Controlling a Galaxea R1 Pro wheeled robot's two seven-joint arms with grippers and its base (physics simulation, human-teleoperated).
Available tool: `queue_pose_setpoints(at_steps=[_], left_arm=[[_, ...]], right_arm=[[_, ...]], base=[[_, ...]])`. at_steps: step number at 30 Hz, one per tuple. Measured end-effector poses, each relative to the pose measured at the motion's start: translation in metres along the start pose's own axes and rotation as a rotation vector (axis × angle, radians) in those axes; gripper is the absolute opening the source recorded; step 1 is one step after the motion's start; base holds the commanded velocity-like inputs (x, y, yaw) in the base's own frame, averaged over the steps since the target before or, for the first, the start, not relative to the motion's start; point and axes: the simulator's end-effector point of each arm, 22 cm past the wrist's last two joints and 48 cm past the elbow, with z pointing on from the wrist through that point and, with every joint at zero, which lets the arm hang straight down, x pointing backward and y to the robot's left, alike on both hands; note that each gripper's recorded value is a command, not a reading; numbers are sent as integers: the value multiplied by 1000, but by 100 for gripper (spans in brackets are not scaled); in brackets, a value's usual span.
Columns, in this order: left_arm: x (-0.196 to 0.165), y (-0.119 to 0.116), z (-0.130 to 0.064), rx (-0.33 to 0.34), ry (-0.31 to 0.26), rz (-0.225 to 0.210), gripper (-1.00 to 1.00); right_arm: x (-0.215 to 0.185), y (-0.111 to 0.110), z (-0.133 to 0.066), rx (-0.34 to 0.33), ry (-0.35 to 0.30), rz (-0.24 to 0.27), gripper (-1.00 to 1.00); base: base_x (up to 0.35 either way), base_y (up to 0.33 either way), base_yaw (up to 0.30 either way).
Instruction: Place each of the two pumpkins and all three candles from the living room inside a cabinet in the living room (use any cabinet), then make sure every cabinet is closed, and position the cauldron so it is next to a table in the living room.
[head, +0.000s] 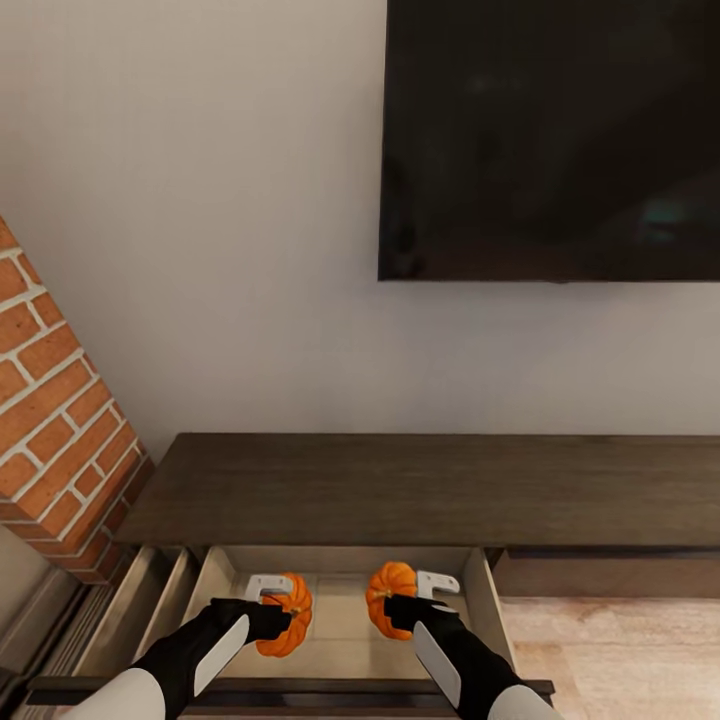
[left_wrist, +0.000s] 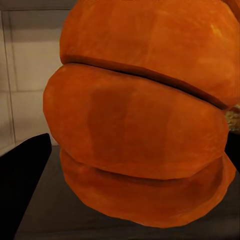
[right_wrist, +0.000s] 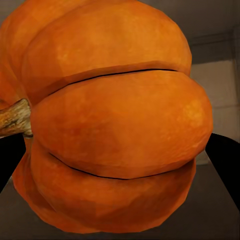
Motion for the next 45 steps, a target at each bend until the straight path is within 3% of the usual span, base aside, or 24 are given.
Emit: queue_pose_setpoints(at_steps=[25,37,45], left_arm=[[10,13,43,-11,-40,-13,-100],[21,15,64,-12,-43,-14,-100],[20,26,78,-25,-84,-21,-100]], right_arm=[[34,-13,43,15,16,-17,-100],[36,-17,62,15,-36,-2,-100],[45,-20,76,16,-45,2,-100]], base=[[0,0,0],[0,0,0],[0,0,0]])
